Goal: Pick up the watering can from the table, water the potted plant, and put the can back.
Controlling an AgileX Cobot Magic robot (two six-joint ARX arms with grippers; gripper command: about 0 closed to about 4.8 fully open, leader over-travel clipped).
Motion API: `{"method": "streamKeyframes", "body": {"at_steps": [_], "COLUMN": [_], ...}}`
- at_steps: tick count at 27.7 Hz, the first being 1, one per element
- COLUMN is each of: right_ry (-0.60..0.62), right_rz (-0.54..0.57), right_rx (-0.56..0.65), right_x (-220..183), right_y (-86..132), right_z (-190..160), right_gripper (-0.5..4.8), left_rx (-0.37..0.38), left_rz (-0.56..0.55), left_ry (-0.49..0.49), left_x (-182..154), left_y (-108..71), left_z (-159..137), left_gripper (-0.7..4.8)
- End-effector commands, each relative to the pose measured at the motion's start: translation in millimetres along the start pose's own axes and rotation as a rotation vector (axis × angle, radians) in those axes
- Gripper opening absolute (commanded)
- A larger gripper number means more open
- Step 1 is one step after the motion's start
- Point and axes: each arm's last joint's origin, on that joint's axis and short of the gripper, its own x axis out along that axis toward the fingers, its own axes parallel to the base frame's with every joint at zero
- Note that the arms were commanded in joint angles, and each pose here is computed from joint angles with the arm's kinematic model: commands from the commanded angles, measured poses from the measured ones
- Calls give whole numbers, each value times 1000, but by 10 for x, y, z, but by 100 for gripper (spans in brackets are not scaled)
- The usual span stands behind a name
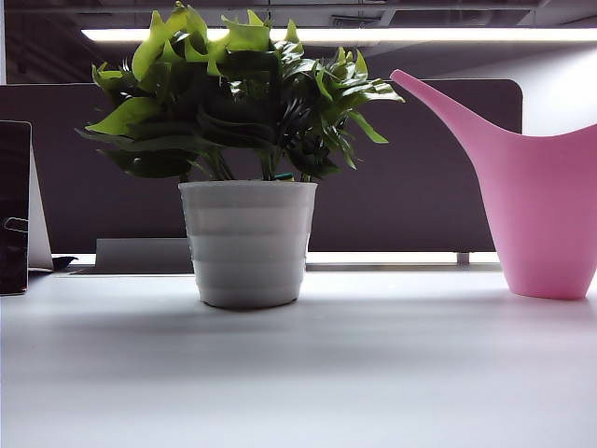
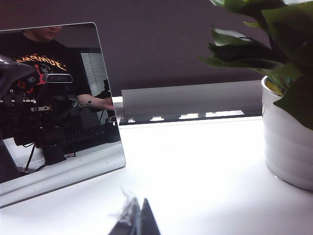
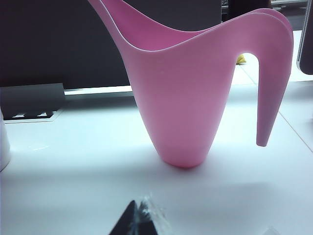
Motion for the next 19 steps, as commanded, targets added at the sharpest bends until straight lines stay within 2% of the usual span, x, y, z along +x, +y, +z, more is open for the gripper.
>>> {"method": "streamKeyframes", "body": {"at_steps": [1, 6, 9, 12, 15, 17, 18, 19], "right_ry": [-13, -13, -13, -13, -13, -15, -32, -58], "right_rz": [3, 3, 3, 4, 5, -7, -42, -79], "right_rx": [-2, -2, -2, 14, 127, 172, 185, 199], "right_x": [2, 2, 2, 3, 2, 2, 0, -7], "right_y": [2, 2, 2, 2, 2, -1, -10, -19], "right_z": [1, 1, 1, 0, 1, 2, 20, 61], "right_gripper": [-8, -8, -8, -8, -8, 40, 74, 78], "left_rx": [0, 0, -10, -25, -34, -34, -34, -34], "left_rz": [1, -10, -94, -344, -593, -693, -713, -714], "left_ry": [-12, -13, -20, -44, -69, -80, -83, -82], "left_x": [0, 0, -10, -85, -181, -206, -208, -205], "left_y": [1, -11, -154, -409, -577, -609, -611, -607], "left_z": [14, 14, 29, 57, 79, 84, 84, 83], "left_gripper": [-5, -5, -5, -5, -5, -5, -5, -5]}}
